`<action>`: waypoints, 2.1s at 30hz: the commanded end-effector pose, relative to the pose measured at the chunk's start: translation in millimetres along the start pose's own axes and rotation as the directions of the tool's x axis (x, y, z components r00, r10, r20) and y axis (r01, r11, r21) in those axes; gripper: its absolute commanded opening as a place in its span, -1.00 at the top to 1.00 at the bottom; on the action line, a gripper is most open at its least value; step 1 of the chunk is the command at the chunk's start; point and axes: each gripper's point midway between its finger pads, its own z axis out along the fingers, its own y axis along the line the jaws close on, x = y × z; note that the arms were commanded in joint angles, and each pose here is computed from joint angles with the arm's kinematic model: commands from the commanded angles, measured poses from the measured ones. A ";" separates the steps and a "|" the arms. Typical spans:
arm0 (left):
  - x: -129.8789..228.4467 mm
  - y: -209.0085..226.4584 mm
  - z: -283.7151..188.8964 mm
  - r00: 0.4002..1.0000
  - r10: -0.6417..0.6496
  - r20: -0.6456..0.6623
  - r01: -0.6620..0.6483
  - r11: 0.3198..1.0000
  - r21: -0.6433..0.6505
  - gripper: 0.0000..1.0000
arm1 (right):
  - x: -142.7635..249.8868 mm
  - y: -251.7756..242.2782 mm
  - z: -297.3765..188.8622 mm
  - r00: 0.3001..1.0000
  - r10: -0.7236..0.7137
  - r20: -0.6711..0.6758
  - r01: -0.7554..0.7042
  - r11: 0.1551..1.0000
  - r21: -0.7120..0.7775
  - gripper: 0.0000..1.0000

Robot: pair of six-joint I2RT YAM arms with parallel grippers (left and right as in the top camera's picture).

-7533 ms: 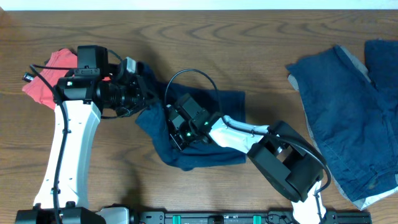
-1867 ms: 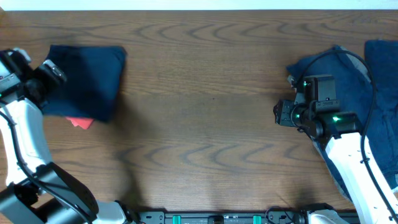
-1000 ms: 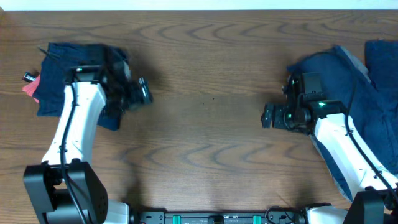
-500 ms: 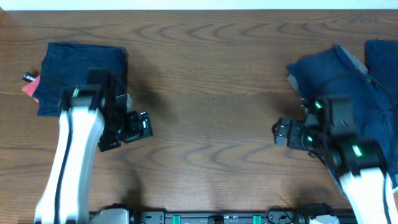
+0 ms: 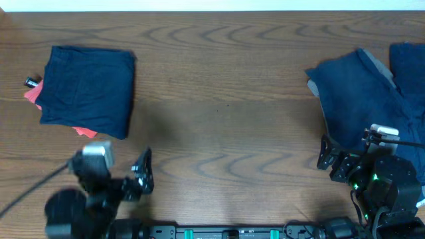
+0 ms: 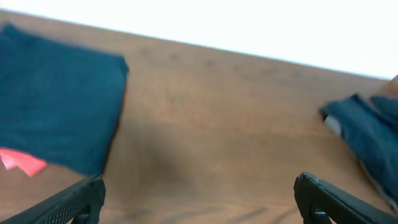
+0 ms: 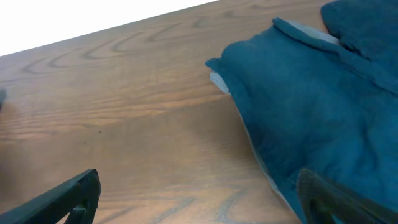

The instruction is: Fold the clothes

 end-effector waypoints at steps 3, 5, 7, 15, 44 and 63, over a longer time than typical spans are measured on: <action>-1.1 -4.8 -24.2 0.994 0.032 0.103 -0.034 0.999 0.013 -0.96 | 2.6 -4.5 1.6 1.000 0.008 0.001 -0.008 1.000 0.026 -0.98; 1.0 -4.9 -26.6 0.994 0.033 0.105 -0.034 0.999 0.013 -0.96 | 2.6 -4.5 1.6 1.000 0.008 0.001 -0.008 1.000 0.026 -0.99; 2.9 -4.4 -26.2 0.995 0.031 0.097 -0.032 0.999 0.012 -0.96 | 2.6 -4.5 1.6 1.000 0.007 0.001 -0.007 1.000 0.026 -0.99; 3.5 -4.2 -25.9 0.995 0.030 0.093 -0.031 0.999 0.011 -0.96 | 2.6 -4.5 1.6 1.000 0.008 0.001 -0.008 1.000 0.026 -0.99; 3.5 -4.2 -25.9 0.995 0.030 0.093 -0.031 0.999 0.011 -0.96 | 45.4 -15.0 42.8 0.936 -0.108 0.336 0.139 0.988 -0.072 -0.99; 3.5 -4.2 -25.9 0.995 0.030 0.093 -0.031 0.999 0.011 -0.96 | 55.4 -15.7 87.2 0.868 -0.152 0.472 0.204 0.977 -0.063 -0.98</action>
